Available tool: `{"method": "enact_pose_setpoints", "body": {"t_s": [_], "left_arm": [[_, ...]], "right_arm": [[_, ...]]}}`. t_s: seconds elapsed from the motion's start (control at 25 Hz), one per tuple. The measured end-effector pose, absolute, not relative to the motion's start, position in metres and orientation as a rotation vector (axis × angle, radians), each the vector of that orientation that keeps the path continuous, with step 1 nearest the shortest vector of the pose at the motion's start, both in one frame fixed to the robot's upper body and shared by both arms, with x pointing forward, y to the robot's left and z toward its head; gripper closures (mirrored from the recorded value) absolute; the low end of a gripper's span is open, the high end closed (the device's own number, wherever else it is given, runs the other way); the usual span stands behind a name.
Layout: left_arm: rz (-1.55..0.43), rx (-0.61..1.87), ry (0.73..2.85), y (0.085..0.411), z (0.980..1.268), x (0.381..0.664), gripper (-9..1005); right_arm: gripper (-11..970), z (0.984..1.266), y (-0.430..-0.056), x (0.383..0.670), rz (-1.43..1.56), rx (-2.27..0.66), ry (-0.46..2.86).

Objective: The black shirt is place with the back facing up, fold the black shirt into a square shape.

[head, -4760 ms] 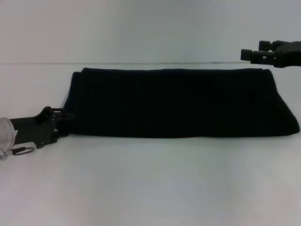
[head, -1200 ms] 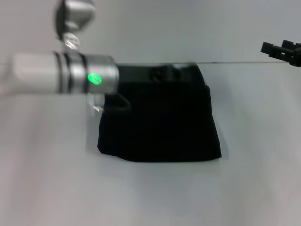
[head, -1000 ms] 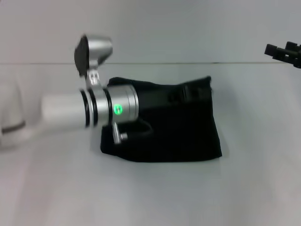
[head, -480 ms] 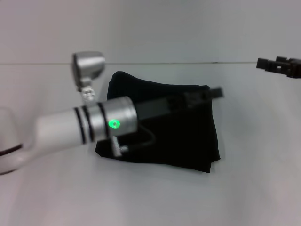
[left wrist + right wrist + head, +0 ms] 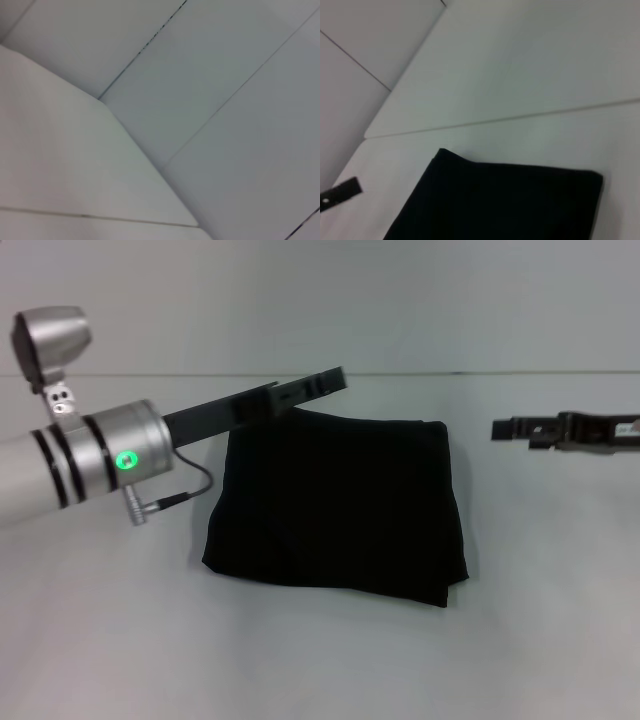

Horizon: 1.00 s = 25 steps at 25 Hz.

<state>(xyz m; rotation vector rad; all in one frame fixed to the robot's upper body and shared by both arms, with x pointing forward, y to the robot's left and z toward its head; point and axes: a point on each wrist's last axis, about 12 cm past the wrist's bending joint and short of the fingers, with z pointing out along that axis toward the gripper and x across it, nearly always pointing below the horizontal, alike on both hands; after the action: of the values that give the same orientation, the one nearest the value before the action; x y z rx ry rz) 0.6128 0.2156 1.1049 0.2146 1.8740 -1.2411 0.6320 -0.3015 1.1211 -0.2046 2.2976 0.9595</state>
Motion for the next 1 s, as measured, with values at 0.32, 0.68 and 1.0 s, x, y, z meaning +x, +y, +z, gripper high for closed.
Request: {"method": "enact_pose_setpoints", "body": {"t_s": [0.32,0.68,1.0], "left_arm": [[-1.110,0.243,1.882,0.240,1.101,0.609,47],[-1.051,0.237,1.897,0.244,1.095,0.609,48],[-1.024,0.246,1.917,0.247,1.093,0.609,48]], "right_arm": [[54,1.099,-0.269,0.637,0.961,-0.119,2.360],[55,1.082,-0.228,0.640,0.935,-0.068,2.348],[143,1.072,-0.211,0.636,0.945,-0.042,2.365]]}}
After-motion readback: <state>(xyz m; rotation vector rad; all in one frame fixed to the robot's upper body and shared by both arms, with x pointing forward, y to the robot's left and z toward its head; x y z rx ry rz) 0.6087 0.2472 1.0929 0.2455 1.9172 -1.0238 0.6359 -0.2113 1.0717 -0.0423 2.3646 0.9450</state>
